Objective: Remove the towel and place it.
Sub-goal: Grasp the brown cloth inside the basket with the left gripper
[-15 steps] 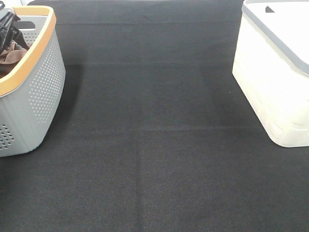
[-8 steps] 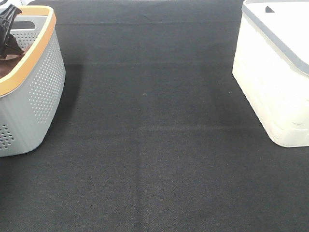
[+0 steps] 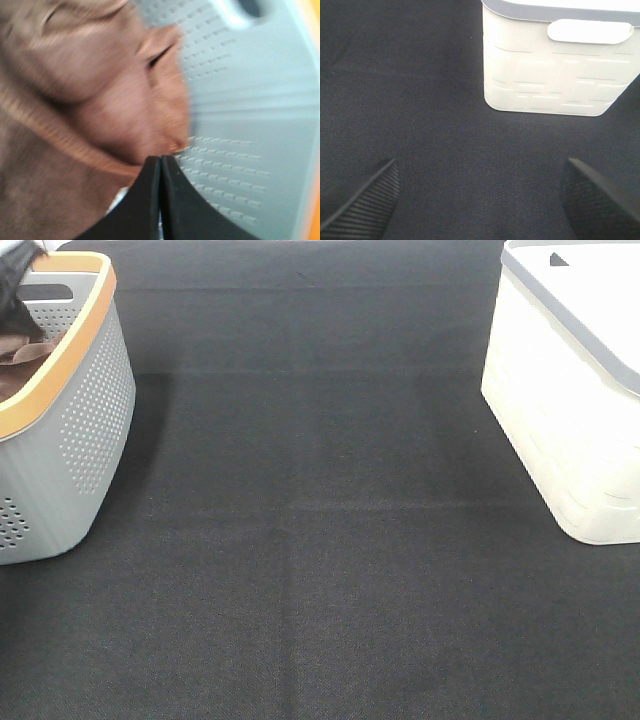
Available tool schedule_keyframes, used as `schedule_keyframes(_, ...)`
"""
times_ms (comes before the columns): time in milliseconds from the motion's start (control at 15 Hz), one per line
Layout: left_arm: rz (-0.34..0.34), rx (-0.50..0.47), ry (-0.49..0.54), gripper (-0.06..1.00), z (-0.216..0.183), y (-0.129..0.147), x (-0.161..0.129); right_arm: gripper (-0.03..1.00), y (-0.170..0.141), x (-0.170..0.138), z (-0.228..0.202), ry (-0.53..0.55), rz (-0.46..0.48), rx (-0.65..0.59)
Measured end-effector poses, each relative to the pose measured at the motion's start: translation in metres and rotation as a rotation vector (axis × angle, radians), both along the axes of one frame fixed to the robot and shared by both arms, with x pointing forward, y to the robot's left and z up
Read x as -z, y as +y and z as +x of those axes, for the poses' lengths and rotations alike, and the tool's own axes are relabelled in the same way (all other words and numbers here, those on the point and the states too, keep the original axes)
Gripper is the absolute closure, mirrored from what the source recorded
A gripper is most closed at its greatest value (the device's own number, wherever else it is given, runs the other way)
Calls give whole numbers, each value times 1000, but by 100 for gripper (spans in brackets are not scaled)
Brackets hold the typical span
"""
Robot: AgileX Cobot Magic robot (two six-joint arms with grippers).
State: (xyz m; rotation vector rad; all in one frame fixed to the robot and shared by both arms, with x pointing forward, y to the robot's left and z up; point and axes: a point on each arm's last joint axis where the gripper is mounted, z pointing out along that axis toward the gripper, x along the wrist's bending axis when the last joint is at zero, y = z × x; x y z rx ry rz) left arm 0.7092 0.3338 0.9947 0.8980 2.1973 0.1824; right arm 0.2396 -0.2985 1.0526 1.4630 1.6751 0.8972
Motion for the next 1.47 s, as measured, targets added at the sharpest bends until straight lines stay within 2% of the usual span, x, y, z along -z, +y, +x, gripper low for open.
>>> schedule_keyframes(200,38,31,-68,94,-5,-1,-28,14,0,0,0,0,0,0)
schedule_keyframes(333,15,47,-16,94,-8,-3,-25,14,0,0,0,0,0,0)
schedule_keyframes(400,-15,29,22,88,-9,-4,-21,14,0,0,0,0,0,0)
schedule_keyframes(467,-64,-21,67,65,-11,-4,-17,14,0,0,0,0,0,0)
schedule_keyframes(533,-104,-77,79,42,-11,-3,-17,14,0,0,0,0,0,0)
schedule_keyframes(600,-126,-109,77,24,-10,-2,-17,14,0,0,0,0,0,0)
schedule_keyframes(667,-136,-125,74,12,-10,-2,-17,14,0,0,0,0,0,0)
schedule_keyframes(733,-138,-134,71,8,-10,0,-17,14,0,0,0,0,0,0)
schedule_keyframes(867,-161,-168,95,6,-9,3,-10,14,0,0,0,0,0,0)
schedule_keyframes(1133,-163,-188,97,7,-4,5,2,14,0,0,0,0,0,0)
schedule_keyframes(1467,-160,-219,90,25,7,9,30,14,0,0,0,0,0,0)
